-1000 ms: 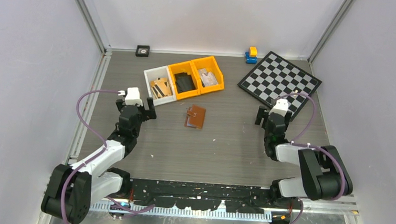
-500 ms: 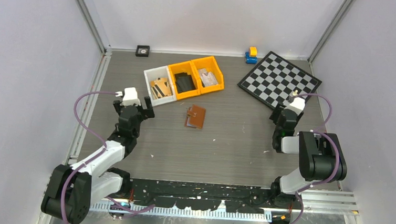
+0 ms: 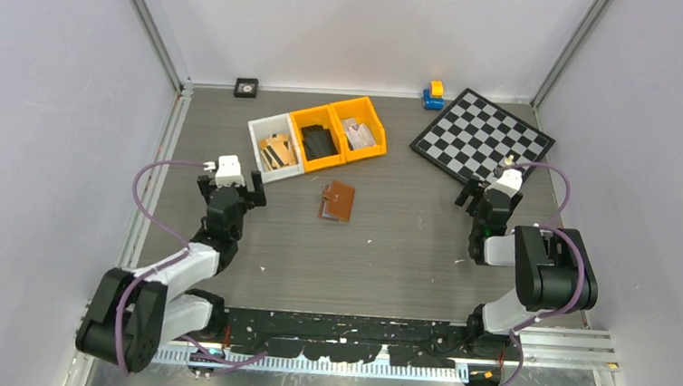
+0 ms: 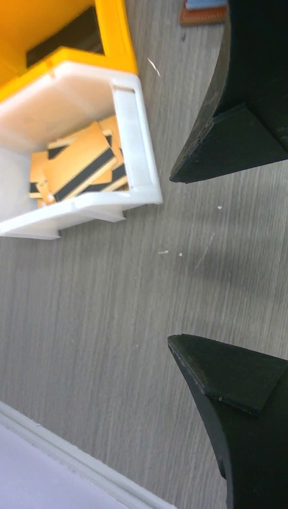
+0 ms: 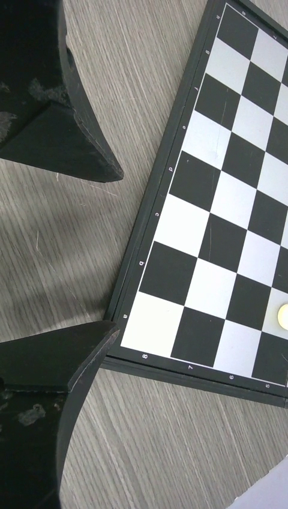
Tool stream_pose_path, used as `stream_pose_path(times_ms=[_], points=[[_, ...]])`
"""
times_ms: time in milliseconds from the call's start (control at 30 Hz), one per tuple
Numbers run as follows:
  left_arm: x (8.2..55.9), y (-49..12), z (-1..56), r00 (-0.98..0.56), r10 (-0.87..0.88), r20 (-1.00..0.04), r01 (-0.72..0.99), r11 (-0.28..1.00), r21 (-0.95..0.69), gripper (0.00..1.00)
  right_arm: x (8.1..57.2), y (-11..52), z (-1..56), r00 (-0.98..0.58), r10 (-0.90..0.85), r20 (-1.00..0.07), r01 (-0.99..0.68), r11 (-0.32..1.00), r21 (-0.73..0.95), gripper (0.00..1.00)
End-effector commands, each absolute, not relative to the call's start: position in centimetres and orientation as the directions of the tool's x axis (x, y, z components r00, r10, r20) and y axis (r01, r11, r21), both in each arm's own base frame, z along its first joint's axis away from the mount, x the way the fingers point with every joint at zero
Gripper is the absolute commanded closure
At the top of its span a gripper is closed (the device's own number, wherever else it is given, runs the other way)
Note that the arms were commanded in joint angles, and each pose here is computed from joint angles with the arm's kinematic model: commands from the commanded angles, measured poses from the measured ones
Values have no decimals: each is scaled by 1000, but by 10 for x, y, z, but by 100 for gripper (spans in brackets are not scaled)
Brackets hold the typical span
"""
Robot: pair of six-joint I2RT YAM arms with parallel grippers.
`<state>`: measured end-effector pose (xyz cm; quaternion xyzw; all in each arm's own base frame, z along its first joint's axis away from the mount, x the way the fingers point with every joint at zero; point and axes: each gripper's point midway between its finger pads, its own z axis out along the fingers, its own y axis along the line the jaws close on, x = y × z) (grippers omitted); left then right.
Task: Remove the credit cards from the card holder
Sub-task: Reset both arms
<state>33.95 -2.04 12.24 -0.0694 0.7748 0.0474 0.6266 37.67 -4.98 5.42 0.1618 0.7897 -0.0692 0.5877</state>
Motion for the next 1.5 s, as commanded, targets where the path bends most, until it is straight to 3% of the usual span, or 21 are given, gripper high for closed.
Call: stream_pose_path(times_ms=[0,100,167,233,300,567,733,867,1067,1167,1267,1333,1367,1467], points=[[349,-12,116,-117,-14,-993,-188,982,8,0,386,-48,71,-191,173,-966,322,941,105,10],[354,-16,104,-219,-1,-976,-158,987,34,0,387,-48,72,-189,173,-967,321,941,106,10],[363,-13,102,-210,-15,-978,-155,988,18,0,387,-48,72,-189,173,-967,321,941,106,10],[369,-21,94,-291,-6,-957,-86,996,20,8,387,-48,71,-190,173,-966,322,941,105,9],[377,-25,92,-299,-15,-954,-35,999,-5,16,387,-48,71,-190,173,-966,322,941,105,9],[373,-15,95,-276,-84,-958,-15,996,-83,22,387,-48,72,-190,173,-967,322,941,105,9],[374,-17,92,-289,-83,-954,2,996,-88,17,387,-48,72,-190,173,-967,321,941,105,9],[360,2,101,-203,-125,-971,-109,988,-105,12,387,-48,72,-189,173,-967,321,941,105,9],[365,7,108,-154,-49,-987,-97,995,-34,16,387,-48,72,-189,173,-967,321,941,106,9],[374,-11,90,-216,43,-976,17,999,41,17,387,-48,71,-191,173,-966,322,941,105,9],[387,-6,83,-117,43,-992,-27,999,47,5,387,-48,72,-190,172,-967,320,941,105,9],[386,-8,73,-255,40,-966,-13,999,45,6,387,-48,72,-189,173,-967,320,941,106,9],[393,-13,77,-228,65,-971,19,998,63,9,387,-48,71,-191,173,-966,321,941,105,9],[383,-3,76,-215,31,-976,-51,998,43,0,387,-48,71,-190,172,-967,321,941,104,9]])
